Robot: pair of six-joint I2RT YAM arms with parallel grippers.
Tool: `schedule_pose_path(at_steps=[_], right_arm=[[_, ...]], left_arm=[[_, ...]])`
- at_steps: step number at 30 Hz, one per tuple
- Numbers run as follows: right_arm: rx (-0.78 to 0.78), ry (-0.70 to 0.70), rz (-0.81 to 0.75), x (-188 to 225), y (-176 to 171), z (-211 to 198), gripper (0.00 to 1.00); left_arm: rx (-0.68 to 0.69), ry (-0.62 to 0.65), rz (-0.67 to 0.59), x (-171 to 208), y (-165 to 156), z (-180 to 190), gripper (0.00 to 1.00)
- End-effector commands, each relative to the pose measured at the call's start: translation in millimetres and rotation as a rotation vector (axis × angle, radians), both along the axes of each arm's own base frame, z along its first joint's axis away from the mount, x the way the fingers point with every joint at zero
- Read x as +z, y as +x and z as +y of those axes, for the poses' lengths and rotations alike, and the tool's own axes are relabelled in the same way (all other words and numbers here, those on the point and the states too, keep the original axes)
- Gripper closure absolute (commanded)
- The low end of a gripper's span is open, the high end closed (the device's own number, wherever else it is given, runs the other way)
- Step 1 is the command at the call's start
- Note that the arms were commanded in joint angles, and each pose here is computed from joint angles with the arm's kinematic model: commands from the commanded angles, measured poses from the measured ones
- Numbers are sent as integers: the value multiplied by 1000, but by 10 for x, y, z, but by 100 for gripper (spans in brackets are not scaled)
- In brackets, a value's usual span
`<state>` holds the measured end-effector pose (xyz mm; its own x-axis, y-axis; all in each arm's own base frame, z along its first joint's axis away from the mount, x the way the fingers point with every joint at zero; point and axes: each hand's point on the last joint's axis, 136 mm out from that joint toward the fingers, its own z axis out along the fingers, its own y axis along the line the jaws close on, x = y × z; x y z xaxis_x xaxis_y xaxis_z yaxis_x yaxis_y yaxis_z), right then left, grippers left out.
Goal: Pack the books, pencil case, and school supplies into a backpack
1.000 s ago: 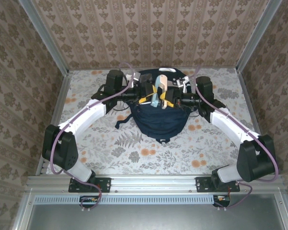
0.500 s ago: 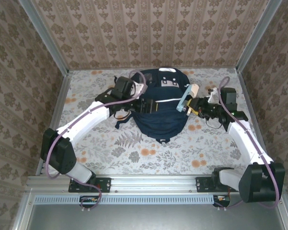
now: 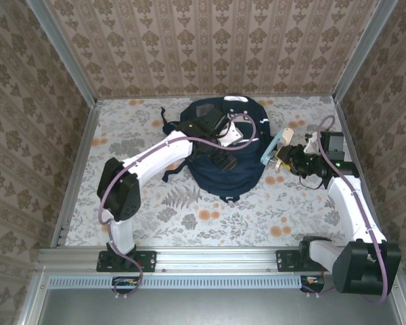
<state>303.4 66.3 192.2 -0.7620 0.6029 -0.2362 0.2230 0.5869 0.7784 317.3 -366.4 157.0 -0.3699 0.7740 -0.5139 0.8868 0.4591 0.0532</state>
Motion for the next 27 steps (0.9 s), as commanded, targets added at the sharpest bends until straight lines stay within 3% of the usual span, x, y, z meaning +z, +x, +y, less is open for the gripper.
schedule_pose_path(at_steps=[1,7,11,17,20,27], right_arm=[[11,-10,-34,71,-50,-2,80],[10,1,-39,88,-54,10,80],[11,9,-43,103,-52,19,80],[10,17,-44,106,-56,28,80],[14,25,-45,121,-63,42,79],[21,45,-49,126,-72,73,80]], left_arm=[[-55,96,-62,72,89,110,20],[-19,79,-40,161,215,172,36],[-35,15,-6,294,203,146,39],[14,32,-10,279,344,228,47],[-30,37,7,225,275,201,48],[-84,189,-114,-44,366,335,46]])
